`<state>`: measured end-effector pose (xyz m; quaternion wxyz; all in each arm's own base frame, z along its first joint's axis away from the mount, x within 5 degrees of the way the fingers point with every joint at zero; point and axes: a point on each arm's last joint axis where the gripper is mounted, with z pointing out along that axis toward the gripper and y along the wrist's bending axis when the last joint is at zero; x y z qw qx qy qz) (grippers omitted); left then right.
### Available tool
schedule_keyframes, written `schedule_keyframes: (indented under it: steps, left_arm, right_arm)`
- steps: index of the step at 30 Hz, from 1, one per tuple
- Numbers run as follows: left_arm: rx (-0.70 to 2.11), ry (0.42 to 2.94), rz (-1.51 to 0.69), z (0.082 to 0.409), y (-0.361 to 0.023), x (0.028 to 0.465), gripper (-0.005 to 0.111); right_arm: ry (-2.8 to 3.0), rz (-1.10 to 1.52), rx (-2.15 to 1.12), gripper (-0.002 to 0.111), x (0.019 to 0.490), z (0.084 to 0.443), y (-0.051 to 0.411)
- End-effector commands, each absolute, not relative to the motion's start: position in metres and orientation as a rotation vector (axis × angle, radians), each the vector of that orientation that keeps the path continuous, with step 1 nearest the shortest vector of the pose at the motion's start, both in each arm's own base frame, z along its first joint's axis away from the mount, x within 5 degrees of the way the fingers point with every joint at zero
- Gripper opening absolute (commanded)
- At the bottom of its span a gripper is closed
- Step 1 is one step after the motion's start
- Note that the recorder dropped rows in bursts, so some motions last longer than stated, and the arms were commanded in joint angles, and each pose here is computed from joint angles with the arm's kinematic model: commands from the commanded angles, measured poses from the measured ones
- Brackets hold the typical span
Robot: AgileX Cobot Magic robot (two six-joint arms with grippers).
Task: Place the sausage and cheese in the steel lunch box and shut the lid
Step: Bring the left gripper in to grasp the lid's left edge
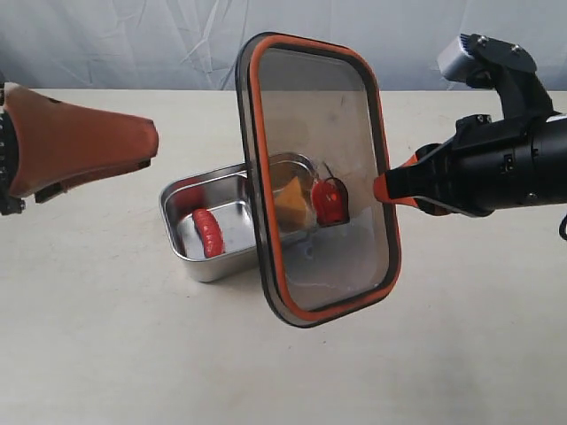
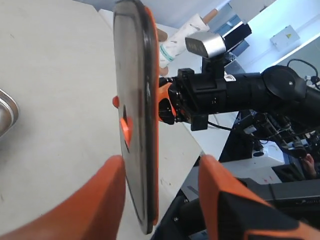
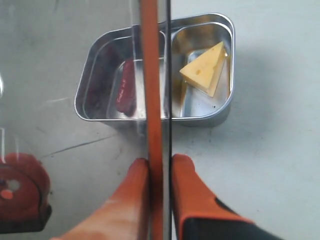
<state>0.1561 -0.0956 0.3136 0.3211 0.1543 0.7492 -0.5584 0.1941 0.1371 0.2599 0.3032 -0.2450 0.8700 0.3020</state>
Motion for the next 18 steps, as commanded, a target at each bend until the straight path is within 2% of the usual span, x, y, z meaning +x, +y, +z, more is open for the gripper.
schedule_keyframes:
  steps: [1,18]
  left_arm:
    - [0.441,1.939,-1.468,0.316,-0.11,0.154,0.045]
    - [0.509,1.919,-1.445,0.311,-0.154,0.165,0.045]
  right_arm:
    - [2.284,0.795,-0.618,-0.001,0.195,0.263,0.136]
    - [2.281,0.793,-0.612,-0.001,0.196,0.263,0.136]
